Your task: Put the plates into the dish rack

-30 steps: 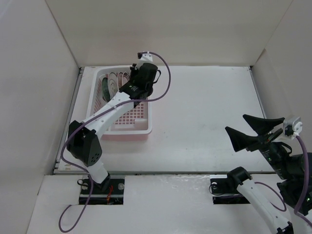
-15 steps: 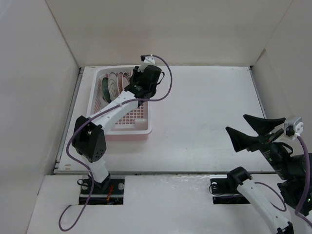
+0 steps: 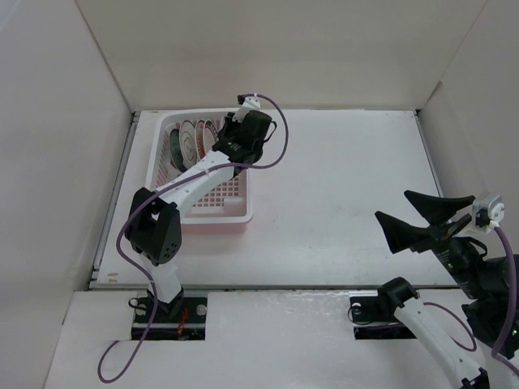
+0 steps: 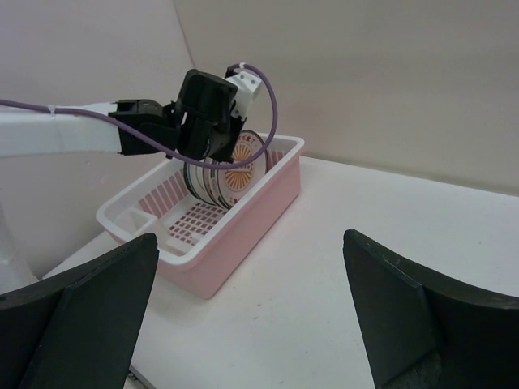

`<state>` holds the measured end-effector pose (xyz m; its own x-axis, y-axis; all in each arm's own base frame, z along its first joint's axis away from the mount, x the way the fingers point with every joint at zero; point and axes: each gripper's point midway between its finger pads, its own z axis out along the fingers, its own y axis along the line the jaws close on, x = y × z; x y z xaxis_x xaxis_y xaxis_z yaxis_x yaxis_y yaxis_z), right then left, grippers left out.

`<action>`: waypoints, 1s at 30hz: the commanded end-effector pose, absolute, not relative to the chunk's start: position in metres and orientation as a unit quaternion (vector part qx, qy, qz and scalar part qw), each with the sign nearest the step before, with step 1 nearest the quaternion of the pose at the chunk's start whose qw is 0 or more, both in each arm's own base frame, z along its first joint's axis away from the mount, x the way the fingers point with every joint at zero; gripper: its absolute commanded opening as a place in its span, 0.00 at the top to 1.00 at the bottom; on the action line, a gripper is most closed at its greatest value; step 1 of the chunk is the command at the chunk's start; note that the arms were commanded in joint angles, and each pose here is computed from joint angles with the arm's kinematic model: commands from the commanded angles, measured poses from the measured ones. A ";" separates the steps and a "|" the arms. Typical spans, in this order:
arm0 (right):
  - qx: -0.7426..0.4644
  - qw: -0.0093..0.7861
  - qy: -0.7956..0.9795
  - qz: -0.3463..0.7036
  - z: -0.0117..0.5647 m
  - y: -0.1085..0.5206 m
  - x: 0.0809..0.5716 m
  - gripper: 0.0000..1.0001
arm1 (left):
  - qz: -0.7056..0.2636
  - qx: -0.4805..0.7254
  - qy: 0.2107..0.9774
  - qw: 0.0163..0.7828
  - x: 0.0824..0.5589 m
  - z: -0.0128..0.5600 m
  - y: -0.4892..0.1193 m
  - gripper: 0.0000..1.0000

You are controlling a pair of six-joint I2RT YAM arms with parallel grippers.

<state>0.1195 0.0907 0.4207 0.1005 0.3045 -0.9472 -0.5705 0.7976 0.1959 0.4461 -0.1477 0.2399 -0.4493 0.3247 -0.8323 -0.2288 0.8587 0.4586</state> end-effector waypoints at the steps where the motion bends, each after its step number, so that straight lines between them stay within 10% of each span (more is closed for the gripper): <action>1: -0.116 0.741 0.591 0.298 0.431 0.090 0.117 0.00 | 0.251 0.002 0.792 0.556 0.454 0.264 -0.153 1.00; 11: -0.121 0.741 0.586 0.306 0.432 0.090 0.112 0.00 | 0.252 0.022 0.805 0.536 0.461 0.241 -0.161 1.00; 30: -0.123 0.736 0.593 0.302 0.430 0.092 0.118 0.00 | 0.208 0.001 0.795 0.570 0.447 0.286 -0.161 0.47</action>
